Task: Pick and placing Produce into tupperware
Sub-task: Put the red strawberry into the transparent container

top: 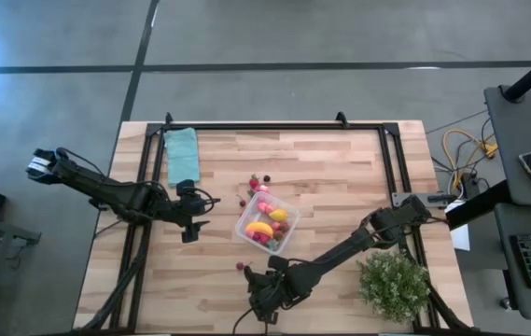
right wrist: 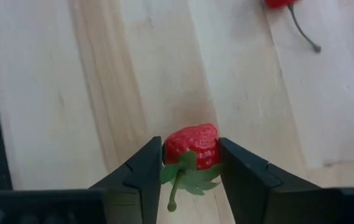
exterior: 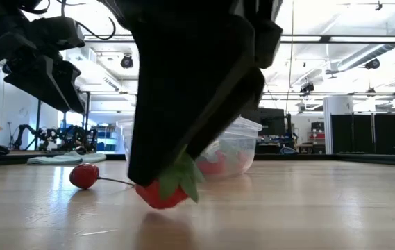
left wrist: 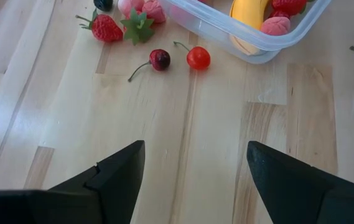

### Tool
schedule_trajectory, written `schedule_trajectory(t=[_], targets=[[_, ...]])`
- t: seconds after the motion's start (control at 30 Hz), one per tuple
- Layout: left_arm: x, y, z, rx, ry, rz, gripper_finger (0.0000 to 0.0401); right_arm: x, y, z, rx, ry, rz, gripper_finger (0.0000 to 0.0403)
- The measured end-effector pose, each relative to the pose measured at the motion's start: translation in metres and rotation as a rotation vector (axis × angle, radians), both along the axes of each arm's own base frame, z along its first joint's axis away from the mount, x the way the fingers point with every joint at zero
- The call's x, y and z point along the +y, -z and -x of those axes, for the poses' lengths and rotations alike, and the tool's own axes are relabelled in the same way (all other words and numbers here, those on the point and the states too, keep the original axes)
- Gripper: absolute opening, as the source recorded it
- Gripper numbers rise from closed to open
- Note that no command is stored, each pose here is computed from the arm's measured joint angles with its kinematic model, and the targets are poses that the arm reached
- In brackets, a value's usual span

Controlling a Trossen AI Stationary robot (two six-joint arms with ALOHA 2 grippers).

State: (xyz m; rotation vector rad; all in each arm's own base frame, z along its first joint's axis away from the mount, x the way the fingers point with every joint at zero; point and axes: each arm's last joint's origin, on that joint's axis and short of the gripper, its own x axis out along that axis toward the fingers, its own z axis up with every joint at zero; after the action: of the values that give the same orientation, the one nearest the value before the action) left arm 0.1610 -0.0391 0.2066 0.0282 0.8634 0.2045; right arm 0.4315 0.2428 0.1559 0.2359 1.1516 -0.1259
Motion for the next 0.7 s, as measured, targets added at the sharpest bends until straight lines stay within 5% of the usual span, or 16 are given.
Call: schedule_trajectory(t=[0.7], targets=[[0.0,0.0,0.0,0.0,0.0,0.0,0.0267,0.0,-0.011,-0.002,-0.013,0.026,0.016,0.012]])
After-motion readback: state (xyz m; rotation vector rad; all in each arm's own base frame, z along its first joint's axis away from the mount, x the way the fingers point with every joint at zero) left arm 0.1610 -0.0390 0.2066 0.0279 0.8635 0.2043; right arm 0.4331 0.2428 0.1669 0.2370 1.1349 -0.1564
